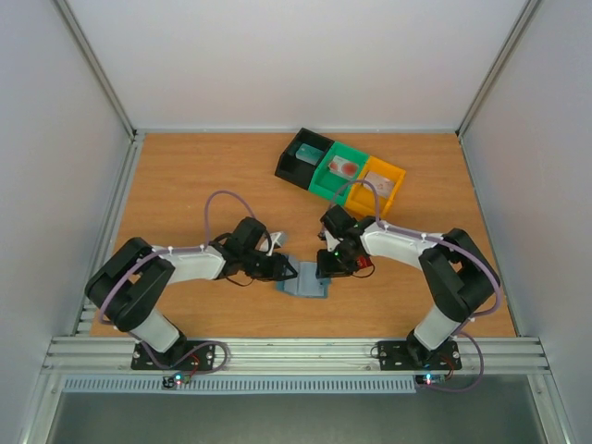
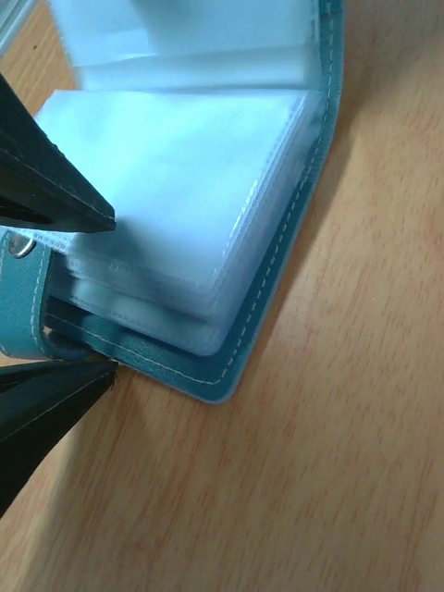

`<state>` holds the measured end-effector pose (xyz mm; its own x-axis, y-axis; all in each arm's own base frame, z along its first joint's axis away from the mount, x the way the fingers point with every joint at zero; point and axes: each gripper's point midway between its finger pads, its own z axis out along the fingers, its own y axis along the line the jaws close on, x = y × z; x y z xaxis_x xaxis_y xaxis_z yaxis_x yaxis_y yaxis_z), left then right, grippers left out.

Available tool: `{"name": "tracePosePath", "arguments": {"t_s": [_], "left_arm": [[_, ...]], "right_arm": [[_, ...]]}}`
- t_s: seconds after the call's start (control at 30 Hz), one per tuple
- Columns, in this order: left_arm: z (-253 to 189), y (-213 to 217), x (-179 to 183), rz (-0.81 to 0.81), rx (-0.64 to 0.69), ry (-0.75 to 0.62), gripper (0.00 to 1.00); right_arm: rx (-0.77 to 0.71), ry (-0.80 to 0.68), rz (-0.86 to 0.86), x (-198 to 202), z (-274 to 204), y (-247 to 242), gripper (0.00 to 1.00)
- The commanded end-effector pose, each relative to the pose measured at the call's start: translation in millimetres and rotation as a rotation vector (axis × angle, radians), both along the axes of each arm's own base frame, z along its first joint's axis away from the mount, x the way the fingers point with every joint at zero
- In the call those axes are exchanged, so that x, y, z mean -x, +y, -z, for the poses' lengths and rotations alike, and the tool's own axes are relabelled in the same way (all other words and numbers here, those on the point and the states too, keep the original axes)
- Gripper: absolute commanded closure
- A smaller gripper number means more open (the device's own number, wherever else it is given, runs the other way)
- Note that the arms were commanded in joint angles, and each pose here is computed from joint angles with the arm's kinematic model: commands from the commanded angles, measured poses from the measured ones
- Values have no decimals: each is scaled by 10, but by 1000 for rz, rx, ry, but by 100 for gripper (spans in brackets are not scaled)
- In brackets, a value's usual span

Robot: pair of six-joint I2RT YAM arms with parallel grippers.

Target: Take the credit cards out of the card holder

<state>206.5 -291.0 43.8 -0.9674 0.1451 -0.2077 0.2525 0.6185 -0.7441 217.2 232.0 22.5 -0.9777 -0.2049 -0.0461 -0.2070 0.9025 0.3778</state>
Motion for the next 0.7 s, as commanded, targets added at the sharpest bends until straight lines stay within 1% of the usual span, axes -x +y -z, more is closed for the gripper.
{"name": "tracePosePath", "arguments": {"t_s": [0.0, 0.07, 0.13, 0.2, 0.23, 0.27, 0.3, 0.33, 0.37, 0.47, 0.57, 0.67], "left_arm": [[-202, -110, -115, 9, 64, -105, 99], [-308, -108, -109, 13, 94, -146, 100], [-542, -133, -97, 43, 160, -239, 100], [-888, -148, -33, 92, 255, -358, 100], [-1076, -140, 28, 133, 298, -439, 100], [-1243, -119, 98, 166, 336, -503, 100], [-1390, -93, 173, 206, 365, -576, 100], [-1542, -61, 241, 252, 388, -669, 100], [-1672, -30, 306, 282, 409, -733, 100], [-2094, 70, 493, 367, 471, -980, 100], [-2455, 154, 633, 412, 524, -1185, 100], [-2704, 231, 696, 393, 560, -1290, 100]], "right_arm": [[-52, -67, -49, 2, -203, 52, 60], [-88, -113, -74, -22, -364, 61, 54], [-142, -155, -68, -68, -551, 26, 47], [-228, -208, -42, -129, -809, -41, 43], [-278, -246, -34, -152, -966, -72, 41], [-332, -310, -38, -162, -1187, -99, 38], [-372, -370, -51, -159, -1373, -119, 35], [-413, -429, -85, -131, -1564, -112, 32], [-456, -481, -130, -79, -1745, -89, 29], [-570, -597, -263, 109, -2230, -27, 27], [-620, -690, -342, 259, -2553, -40, 26], [-662, -780, -413, 448, -2865, -84, 25]]}}
